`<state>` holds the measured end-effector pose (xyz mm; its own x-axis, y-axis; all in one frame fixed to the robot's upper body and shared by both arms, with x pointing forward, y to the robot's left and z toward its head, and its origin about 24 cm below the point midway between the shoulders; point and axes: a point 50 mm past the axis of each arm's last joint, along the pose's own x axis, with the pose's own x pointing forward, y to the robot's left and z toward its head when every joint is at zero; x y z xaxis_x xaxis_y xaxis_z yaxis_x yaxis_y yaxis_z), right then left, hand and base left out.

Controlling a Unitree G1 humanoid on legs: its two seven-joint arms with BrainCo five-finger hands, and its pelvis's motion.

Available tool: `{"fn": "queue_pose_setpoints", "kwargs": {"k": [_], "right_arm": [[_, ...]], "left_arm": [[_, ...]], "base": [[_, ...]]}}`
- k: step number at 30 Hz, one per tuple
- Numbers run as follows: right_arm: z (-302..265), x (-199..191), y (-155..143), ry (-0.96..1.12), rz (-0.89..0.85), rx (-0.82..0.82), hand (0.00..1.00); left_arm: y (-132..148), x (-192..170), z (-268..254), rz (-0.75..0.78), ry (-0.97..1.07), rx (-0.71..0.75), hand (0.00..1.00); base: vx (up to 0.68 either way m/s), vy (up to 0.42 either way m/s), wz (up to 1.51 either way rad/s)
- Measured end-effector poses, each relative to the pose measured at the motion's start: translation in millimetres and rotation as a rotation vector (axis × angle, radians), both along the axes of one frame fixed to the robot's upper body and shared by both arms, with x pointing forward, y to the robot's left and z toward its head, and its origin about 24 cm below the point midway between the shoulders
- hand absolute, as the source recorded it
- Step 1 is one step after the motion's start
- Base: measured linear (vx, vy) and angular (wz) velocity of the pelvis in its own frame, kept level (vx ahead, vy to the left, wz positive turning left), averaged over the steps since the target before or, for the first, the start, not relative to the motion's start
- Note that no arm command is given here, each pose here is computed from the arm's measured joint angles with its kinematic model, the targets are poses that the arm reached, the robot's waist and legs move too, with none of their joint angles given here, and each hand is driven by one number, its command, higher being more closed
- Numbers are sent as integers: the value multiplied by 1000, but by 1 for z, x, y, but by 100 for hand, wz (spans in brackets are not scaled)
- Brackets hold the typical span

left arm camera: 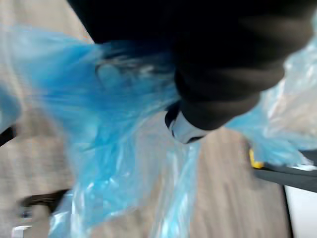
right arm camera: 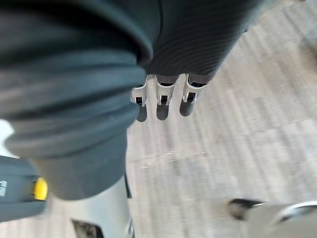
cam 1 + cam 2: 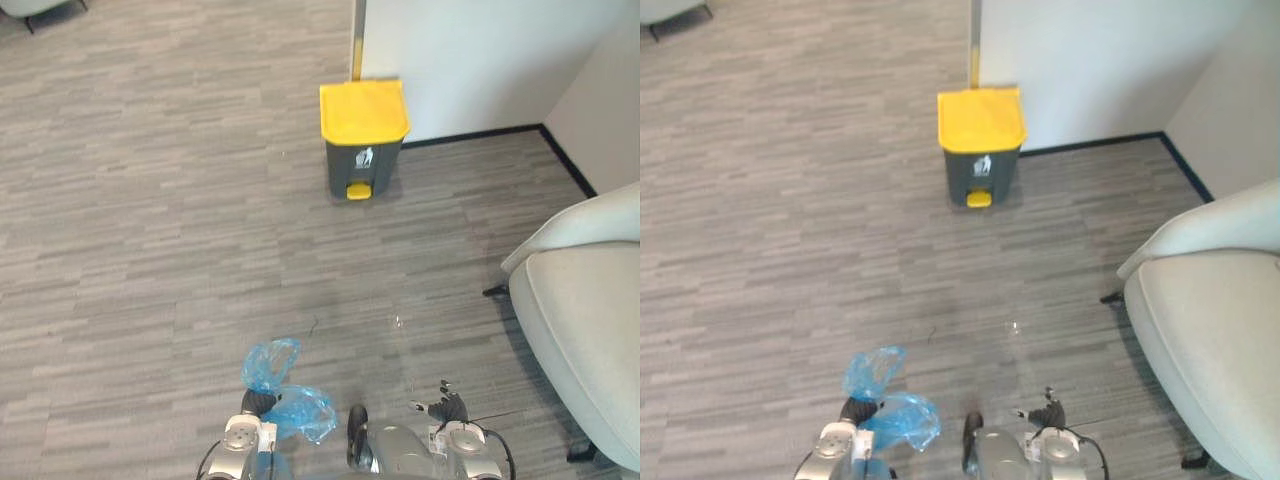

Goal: Gather rubbish on tea table into small bin, then transfer packed bag to large trash can.

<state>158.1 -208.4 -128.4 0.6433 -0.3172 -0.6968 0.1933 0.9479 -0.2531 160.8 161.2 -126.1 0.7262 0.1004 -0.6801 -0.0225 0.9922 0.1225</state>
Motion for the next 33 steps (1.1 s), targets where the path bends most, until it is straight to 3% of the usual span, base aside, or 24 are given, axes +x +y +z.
{"fn": "queue_pose_setpoints", "kwargs": {"k": [7,10,22,29,33], "right_arm": [[-7,-21,-16,67,-24,-41,0],[-16,-36,1,112,-30,10,0],[-2,-1,-3,13,-5,-5,0],[-3,-11,-20,45,-45,-31,0],[-3,-17,-12,31,-47,-14,0]], "left_arm": [[-5,-12,-6,11,36,-18,100],[2,-13,-7,4,47,2,100],[20,-1,-2,-25,31,66,100],[-3,8,-1,-37,14,8,100],[-18,9,4,-34,-24,-44,100]], "base": [[347,245,-49],[402,285,-2],[422,52,15],[482,-191,23],[296,-72,-4]]}}
